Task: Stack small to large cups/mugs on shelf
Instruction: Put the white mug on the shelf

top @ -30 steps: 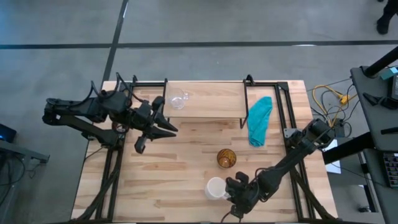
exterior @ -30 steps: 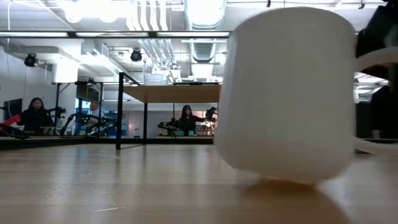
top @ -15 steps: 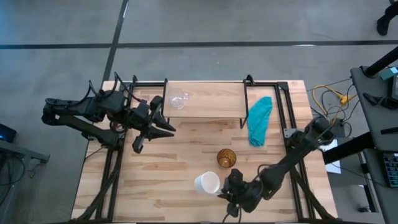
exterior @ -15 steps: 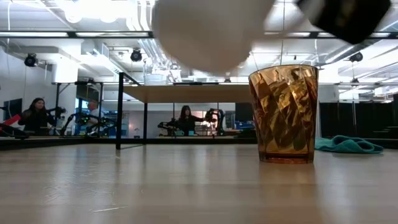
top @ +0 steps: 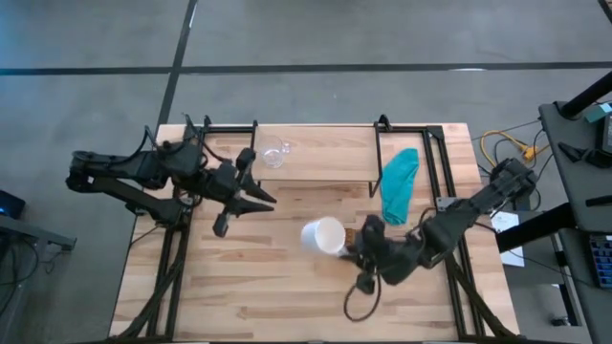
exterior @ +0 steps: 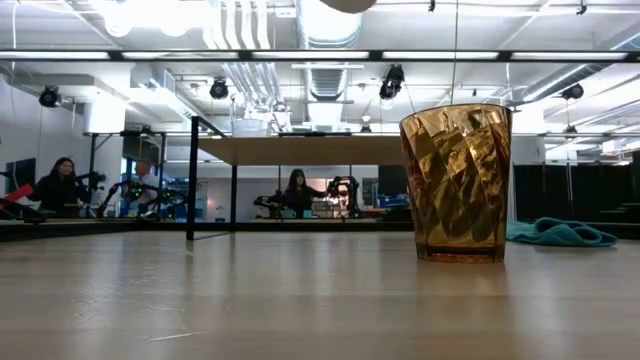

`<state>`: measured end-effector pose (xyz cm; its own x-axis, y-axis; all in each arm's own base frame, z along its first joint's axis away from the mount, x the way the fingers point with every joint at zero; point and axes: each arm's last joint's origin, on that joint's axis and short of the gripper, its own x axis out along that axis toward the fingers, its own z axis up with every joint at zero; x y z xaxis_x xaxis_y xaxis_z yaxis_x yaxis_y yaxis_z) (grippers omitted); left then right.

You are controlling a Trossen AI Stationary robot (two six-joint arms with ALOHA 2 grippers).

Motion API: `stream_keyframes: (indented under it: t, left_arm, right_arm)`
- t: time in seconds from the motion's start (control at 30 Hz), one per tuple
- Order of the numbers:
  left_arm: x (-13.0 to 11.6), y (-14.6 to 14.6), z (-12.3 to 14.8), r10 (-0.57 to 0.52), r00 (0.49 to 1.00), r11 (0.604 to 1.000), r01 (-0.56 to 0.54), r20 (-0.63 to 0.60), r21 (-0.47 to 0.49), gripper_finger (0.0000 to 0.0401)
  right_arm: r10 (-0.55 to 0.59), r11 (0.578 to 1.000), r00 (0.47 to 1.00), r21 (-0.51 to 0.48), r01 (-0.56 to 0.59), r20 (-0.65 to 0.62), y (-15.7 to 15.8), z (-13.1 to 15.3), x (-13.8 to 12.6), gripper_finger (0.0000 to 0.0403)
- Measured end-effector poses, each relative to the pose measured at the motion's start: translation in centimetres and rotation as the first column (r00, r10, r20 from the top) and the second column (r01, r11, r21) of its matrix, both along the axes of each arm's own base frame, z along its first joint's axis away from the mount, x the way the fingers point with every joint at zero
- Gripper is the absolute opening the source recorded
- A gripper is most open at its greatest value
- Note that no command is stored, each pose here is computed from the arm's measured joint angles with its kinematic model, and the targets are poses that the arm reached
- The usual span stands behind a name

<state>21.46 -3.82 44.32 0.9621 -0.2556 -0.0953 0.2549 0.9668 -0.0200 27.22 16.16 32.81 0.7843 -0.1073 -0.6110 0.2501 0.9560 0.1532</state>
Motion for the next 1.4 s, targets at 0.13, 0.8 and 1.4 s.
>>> stream_keyframes:
  t: [0.13,0.8,1.4]
  left_arm:
    - [0.9,0.3,-0.4,0.051,0.999,0.997,-0.051,-0.001,0.066,0.0059]
    - [1.3,5.9,-0.1,0.469,0.882,0.858,-0.466,0.043,0.216,0.0059]
    - [6.0,10.6,-1.8,0.539,0.839,0.821,-0.543,0.074,0.177,0.0059]
  right_arm:
    - [-0.035,0.996,0.999,-0.082,0.032,-0.030,-2.4,2.5,0.3,0.0047]
    - [-0.081,0.986,0.993,-0.150,0.067,-0.088,-11.1,5.2,2.8,0.0047]
    - [-0.162,0.986,0.976,-0.056,0.155,-0.146,-18.0,4.3,3.3,0.0047]
